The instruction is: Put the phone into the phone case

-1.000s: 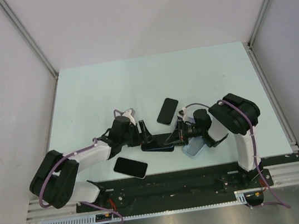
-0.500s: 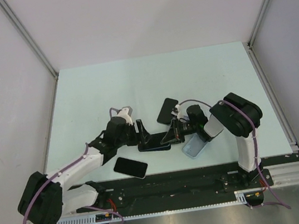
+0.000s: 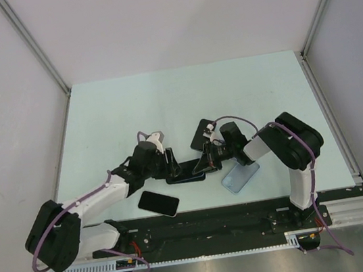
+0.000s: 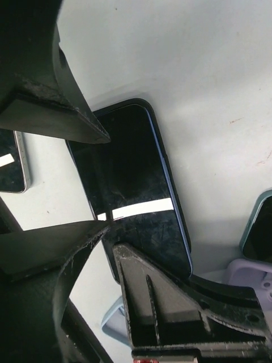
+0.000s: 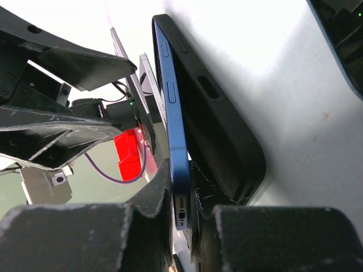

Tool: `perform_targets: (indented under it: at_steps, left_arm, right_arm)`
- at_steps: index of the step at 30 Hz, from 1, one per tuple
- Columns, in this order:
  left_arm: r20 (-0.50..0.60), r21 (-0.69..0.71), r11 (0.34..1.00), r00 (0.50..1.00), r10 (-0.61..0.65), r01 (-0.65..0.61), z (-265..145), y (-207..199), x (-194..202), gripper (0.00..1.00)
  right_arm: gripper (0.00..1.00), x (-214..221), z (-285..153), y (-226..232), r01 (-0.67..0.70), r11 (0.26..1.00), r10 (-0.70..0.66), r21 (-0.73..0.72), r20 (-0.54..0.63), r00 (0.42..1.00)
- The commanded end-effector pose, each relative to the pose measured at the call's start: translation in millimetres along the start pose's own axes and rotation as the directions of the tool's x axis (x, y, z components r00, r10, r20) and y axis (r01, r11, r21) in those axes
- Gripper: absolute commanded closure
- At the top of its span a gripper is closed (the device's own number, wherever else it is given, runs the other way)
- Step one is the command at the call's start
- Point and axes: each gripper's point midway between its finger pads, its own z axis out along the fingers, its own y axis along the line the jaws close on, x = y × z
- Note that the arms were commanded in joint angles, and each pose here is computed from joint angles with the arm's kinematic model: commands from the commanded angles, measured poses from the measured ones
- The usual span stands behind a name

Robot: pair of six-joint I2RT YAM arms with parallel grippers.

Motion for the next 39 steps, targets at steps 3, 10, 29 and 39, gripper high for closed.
perform_targets:
  at_steps: [3, 10, 29, 39]
  left_arm:
    - [-0.023, 0.028, 0.999, 0.999, 0.027, -0.026, 9, -14, -5, 0.42]
    - [-0.054, 0.019, 0.999, 0.998, 0.036, -0.035, 17, -13, 5, 0.48]
    - [-0.113, -0.056, 0.997, 0.993, 0.038, -0.044, 27, 10, 28, 0.62]
    - [-0.141, -0.064, 0.997, 0.989, 0.036, -0.045, 30, 13, 35, 0.62]
  right_arm:
    - [0.92, 16, 6, -48, -0.073, 0.978, 0.075, 0.196, -0.007, 0.997]
    - [0.81, 14, 5, -50, -0.045, 0.971, 0.050, 0.235, -0.015, 0.999]
    - [0.56, 18, -12, -79, 0.110, 0.806, -0.062, 0.582, -0.103, 0.993]
    - [0.46, 10, -45, -100, 0.172, 0.611, -0.118, 0.773, -0.126, 0.985]
